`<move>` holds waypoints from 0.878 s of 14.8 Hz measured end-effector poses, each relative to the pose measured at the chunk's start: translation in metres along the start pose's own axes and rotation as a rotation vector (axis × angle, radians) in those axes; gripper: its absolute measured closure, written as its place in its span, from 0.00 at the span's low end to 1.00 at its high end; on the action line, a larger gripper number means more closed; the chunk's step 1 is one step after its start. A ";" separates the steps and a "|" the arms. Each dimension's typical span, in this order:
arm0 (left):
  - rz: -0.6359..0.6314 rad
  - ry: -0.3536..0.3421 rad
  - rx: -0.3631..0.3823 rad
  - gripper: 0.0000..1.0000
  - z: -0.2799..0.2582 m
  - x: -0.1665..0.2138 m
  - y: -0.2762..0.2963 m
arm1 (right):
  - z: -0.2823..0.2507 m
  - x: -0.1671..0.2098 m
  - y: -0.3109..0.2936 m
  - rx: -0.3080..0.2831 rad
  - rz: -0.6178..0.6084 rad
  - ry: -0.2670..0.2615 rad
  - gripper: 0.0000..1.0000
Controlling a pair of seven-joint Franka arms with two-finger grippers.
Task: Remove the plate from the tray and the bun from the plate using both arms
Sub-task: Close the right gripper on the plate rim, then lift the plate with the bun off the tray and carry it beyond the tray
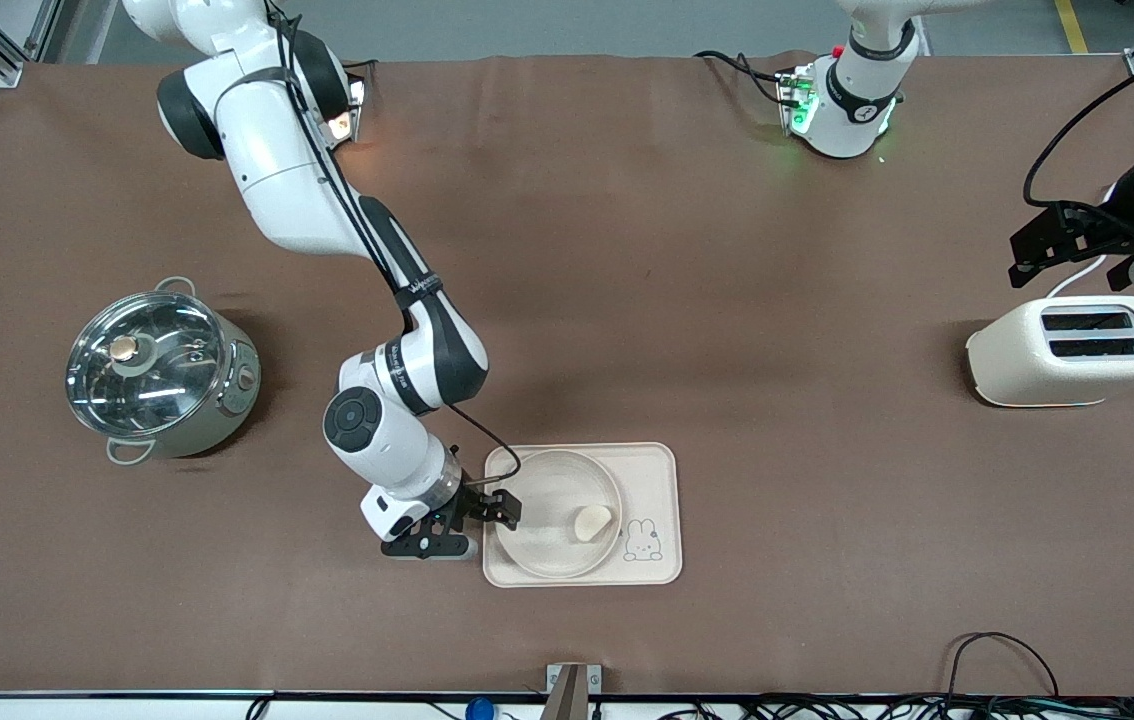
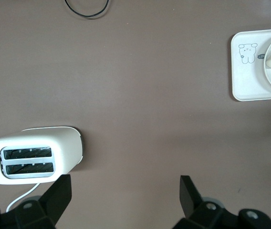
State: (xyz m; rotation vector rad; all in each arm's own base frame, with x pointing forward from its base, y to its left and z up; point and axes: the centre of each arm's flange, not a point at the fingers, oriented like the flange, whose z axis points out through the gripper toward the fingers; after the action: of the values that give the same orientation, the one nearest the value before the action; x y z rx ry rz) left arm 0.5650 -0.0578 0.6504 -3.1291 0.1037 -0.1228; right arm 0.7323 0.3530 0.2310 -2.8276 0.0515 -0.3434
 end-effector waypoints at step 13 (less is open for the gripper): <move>0.001 0.000 0.000 0.00 0.000 0.000 0.000 | 0.028 -0.009 0.007 -0.005 -0.067 0.013 0.72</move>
State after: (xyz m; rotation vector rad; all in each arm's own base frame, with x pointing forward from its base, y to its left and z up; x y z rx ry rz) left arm 0.5650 -0.0578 0.6504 -3.1290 0.1049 -0.1227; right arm 0.7304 0.3547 0.2011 -2.8368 -0.0396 -0.3766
